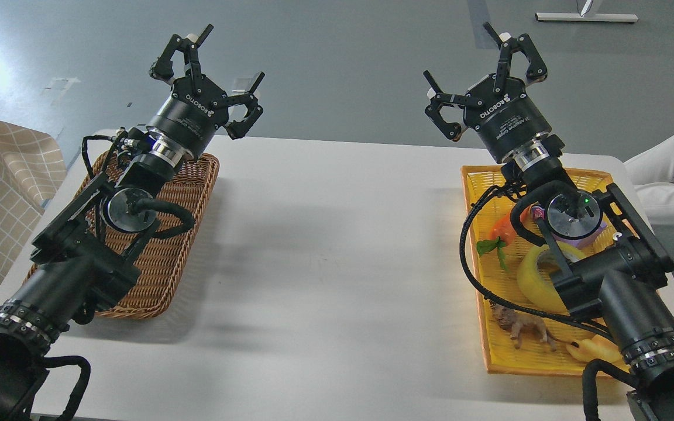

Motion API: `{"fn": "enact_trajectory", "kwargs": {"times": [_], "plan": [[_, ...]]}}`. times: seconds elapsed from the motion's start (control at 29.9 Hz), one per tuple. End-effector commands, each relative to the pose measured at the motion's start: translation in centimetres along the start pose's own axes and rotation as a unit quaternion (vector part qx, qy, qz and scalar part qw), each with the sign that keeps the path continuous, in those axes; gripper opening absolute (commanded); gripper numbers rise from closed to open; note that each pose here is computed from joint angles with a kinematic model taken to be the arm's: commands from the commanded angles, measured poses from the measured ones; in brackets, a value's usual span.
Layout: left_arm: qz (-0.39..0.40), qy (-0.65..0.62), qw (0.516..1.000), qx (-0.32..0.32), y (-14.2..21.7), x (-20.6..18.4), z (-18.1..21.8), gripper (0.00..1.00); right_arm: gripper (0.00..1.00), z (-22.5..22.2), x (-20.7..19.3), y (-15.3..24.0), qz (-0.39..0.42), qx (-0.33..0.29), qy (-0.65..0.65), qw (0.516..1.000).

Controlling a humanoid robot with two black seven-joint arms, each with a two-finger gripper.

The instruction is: Place and transfer tape with both arms

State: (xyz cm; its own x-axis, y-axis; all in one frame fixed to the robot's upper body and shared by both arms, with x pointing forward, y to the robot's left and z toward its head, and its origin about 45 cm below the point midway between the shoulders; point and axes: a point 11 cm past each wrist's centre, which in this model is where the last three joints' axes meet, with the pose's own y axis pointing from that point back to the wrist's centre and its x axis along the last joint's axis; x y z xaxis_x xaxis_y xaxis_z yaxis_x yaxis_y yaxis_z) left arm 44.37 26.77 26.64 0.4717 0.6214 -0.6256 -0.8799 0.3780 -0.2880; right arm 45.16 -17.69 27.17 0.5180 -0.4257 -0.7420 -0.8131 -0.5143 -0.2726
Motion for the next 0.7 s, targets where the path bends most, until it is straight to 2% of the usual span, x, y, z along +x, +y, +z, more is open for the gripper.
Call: {"fn": "enact_trajectory", "kwargs": {"times": [0.0, 0.67], "plan": [[0.001, -0.001, 1.000, -0.003, 0.05, 0.08, 0.19, 0.98, 1.00, 0.09, 0.02, 0.04, 0.000, -0.001, 0.000, 1.000], [-0.006, -0.004, 1.000, 0.000, -0.37, -0.34, 0.24, 0.98, 1.00, 0.15, 0.17, 0.19, 0.002, -0.001, -0.002, 1.000]]}}
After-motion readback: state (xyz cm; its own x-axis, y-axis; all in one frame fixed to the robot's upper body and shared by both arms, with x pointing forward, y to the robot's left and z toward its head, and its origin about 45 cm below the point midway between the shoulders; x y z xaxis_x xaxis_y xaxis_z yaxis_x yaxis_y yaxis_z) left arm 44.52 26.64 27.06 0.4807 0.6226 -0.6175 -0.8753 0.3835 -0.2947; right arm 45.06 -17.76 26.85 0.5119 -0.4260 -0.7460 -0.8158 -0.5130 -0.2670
